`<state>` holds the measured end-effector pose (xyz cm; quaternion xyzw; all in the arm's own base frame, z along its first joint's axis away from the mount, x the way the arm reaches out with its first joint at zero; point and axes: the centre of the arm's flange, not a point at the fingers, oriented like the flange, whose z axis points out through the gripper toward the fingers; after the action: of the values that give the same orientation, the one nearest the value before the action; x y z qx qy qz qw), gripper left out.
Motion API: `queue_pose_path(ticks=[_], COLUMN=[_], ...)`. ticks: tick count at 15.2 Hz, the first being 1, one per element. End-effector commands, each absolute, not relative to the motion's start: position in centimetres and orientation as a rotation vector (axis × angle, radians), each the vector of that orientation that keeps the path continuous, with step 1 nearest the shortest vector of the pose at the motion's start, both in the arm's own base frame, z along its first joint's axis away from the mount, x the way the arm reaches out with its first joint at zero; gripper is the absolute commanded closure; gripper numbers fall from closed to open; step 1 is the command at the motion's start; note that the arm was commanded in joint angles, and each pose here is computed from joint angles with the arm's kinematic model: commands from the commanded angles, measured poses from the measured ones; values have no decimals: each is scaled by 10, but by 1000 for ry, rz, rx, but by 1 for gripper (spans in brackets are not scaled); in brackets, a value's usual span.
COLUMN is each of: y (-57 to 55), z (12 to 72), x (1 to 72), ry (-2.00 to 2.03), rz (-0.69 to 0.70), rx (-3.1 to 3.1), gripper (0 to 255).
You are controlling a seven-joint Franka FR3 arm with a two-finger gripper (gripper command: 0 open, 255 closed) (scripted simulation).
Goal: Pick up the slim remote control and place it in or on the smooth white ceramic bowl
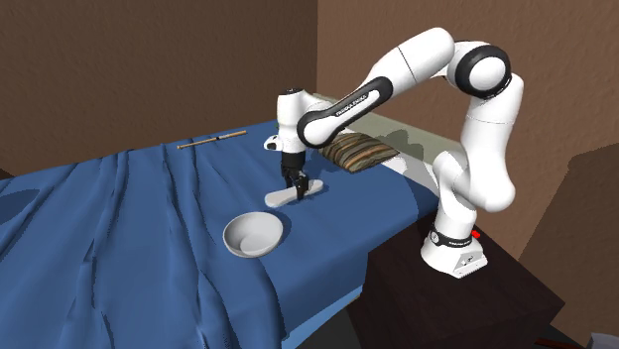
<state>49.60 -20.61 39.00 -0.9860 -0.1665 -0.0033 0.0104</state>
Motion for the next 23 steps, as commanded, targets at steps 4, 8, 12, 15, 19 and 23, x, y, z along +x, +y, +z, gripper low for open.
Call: queue_pose_path(ticks=[4,8,12,15,19,23], y=[-181,-162,-144,-144,-144,-144], z=[390,391,392,376,355,334], x=[556,605,651,651,651,651], ry=[-519,-519,-519,-519,-519,-519], rz=[-11,-11,-11,-11,-11,-11], rx=[-3077,-3077,-3077,-3077,-3077,-3077], gripper=[255,255,255,255,255,255])
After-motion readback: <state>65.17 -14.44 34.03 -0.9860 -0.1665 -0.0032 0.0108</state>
